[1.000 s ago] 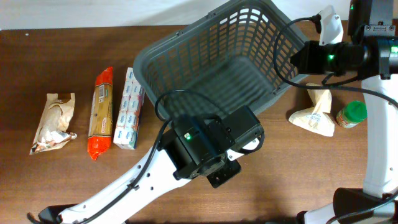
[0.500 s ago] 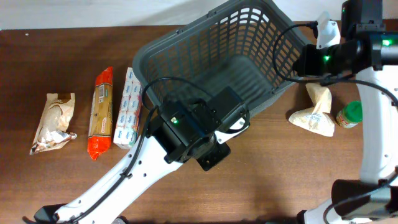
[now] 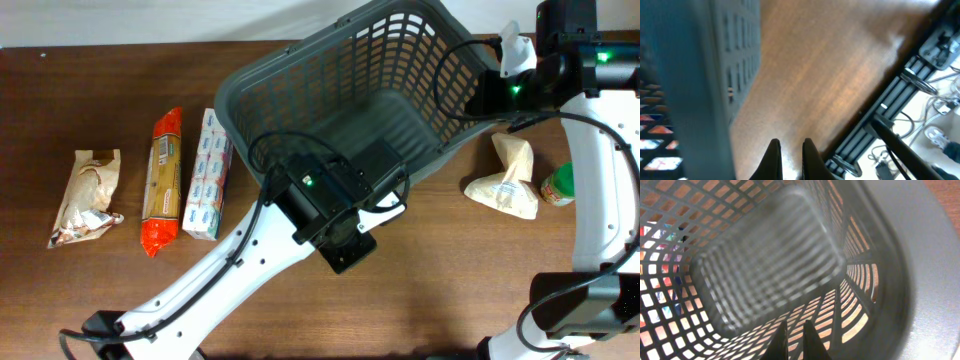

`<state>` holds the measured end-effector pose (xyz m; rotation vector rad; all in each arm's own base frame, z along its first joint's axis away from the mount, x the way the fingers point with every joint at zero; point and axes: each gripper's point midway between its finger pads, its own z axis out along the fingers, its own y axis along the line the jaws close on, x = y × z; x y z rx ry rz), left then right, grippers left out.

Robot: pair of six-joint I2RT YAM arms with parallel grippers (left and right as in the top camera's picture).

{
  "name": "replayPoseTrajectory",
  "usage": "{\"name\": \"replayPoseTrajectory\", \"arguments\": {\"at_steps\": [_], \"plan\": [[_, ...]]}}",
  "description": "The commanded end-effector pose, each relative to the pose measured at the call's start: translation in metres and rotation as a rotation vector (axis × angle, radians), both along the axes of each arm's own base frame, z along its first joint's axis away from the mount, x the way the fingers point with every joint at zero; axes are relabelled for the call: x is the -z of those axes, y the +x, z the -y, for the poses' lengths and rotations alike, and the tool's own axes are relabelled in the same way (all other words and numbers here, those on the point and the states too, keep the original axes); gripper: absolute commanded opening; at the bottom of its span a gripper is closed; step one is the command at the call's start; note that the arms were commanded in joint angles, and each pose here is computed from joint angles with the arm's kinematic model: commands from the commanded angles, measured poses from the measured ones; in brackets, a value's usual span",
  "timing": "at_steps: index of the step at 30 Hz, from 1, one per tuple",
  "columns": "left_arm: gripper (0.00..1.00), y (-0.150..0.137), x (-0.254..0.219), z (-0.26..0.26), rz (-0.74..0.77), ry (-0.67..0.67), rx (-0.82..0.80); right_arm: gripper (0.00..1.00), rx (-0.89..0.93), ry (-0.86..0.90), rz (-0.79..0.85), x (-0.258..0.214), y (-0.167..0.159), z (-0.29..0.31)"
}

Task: Pack container
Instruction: 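Grip the basket rim with both grippers and drag it toward center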

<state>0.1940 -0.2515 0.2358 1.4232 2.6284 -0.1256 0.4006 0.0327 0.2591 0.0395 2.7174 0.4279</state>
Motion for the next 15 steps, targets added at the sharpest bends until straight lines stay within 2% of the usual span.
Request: {"name": "replayPoseTrajectory", "arguments": {"at_steps": [1,15], "plan": [[0.02,0.02,0.002,-0.008,0.052,0.023,-0.029,0.04,-0.011,-0.014,-0.046,0.009,-0.007,-0.001],[0.02,0.086,-0.001,-0.062,0.102,0.0,-0.278,0.04,-0.035,-0.017,-0.131,0.015,-0.028,-0.002]]}}
